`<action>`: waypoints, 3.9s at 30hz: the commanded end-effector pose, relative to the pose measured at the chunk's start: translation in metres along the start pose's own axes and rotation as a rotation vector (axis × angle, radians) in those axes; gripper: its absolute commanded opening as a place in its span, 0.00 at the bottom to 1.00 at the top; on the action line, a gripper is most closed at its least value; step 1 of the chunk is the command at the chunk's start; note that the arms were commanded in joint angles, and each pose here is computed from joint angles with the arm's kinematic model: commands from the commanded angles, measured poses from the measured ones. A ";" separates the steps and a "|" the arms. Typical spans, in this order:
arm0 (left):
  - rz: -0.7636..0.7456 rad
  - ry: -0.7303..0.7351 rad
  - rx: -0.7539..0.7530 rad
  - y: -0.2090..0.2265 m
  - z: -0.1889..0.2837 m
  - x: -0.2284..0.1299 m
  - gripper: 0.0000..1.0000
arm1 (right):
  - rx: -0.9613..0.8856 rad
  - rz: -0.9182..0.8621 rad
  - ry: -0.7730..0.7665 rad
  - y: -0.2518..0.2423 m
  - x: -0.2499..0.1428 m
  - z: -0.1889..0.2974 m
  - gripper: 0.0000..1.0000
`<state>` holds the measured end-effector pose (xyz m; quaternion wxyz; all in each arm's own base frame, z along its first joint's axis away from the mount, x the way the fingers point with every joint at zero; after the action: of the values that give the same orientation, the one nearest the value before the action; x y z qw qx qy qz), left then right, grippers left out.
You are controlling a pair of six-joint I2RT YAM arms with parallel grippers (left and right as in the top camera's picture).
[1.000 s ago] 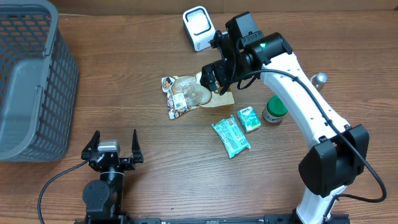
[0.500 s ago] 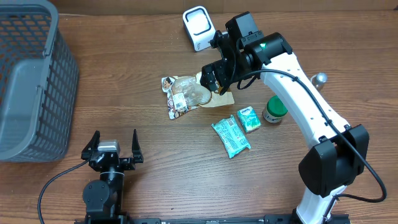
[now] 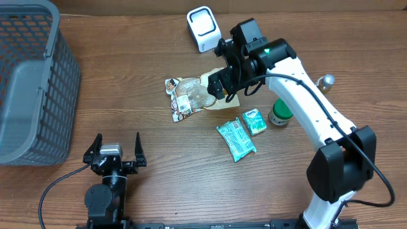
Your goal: Scan the item barcode
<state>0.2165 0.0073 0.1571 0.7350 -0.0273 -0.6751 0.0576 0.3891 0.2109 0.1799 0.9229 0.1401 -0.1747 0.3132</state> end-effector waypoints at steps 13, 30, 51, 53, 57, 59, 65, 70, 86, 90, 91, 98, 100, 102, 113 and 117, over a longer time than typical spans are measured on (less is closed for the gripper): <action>0.006 -0.010 -0.002 0.000 0.000 0.001 1.00 | -0.144 0.069 -0.340 -0.008 -0.068 0.079 1.00; 0.005 -0.010 -0.002 0.000 0.000 0.001 1.00 | -0.425 -0.042 -0.666 -0.013 -0.203 0.139 1.00; 0.006 -0.010 -0.002 0.000 0.000 0.001 1.00 | -0.708 0.234 -1.308 0.007 -0.201 0.202 1.00; 0.005 -0.010 -0.002 0.000 0.000 0.001 1.00 | -0.726 0.267 -1.363 0.009 -0.201 0.205 1.00; 0.005 -0.010 -0.002 0.000 0.000 0.001 1.00 | -0.753 0.312 -1.438 0.010 -0.200 0.205 1.00; 0.005 -0.010 -0.002 0.000 0.000 0.001 1.00 | -0.763 0.322 -1.458 0.009 -0.202 0.201 1.00; 0.006 -0.010 -0.002 0.000 0.000 0.001 1.00 | -0.738 0.299 -1.406 0.000 -0.205 0.176 1.00; 0.005 -0.010 -0.002 0.000 0.000 0.001 1.00 | -0.668 0.217 -1.255 -0.013 -0.212 0.141 1.00; 0.005 -0.010 -0.002 0.000 0.000 0.001 1.00 | -0.613 -0.172 -1.134 -0.043 -0.236 0.108 1.00; 0.005 -0.010 -0.002 0.000 0.000 0.001 0.99 | -0.614 -0.183 -1.129 -0.044 -0.237 0.107 1.00; 0.005 -0.010 -0.002 0.000 0.000 0.001 1.00 | -0.614 -0.183 -1.130 -0.044 -0.237 0.107 1.00; 0.005 -0.010 -0.002 0.000 0.000 0.001 0.99 | -0.615 -0.183 -1.130 -0.044 -0.237 0.108 1.00; 0.005 -0.010 -0.002 0.000 0.000 0.001 1.00 | -0.614 -0.183 -1.130 -0.044 -0.237 0.108 1.00; 0.005 -0.010 -0.002 0.000 0.000 0.001 1.00 | -0.614 -0.183 -1.130 -0.044 -0.237 0.108 1.00; 0.005 -0.010 -0.002 0.000 0.000 0.001 0.99 | -0.614 -0.183 -1.130 -0.044 -0.237 0.108 1.00; 0.005 -0.010 -0.002 0.000 0.000 0.001 0.99 | -0.615 -0.183 -1.130 -0.044 -0.237 0.108 1.00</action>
<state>0.2164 0.0073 0.1574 0.7345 -0.0281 -0.6755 0.0584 0.2154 0.0149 0.1757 0.7091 0.0311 -0.7022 0.0557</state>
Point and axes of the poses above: each gripper's point midway between its finger pads, its own z axis back along the fingers, its own y axis along the line the jaws close on, x = y × z, the point moved 3 cm from there along z, back along the fingers, and after that the axes turned 7 degrees about z, right-handed, at the moved point
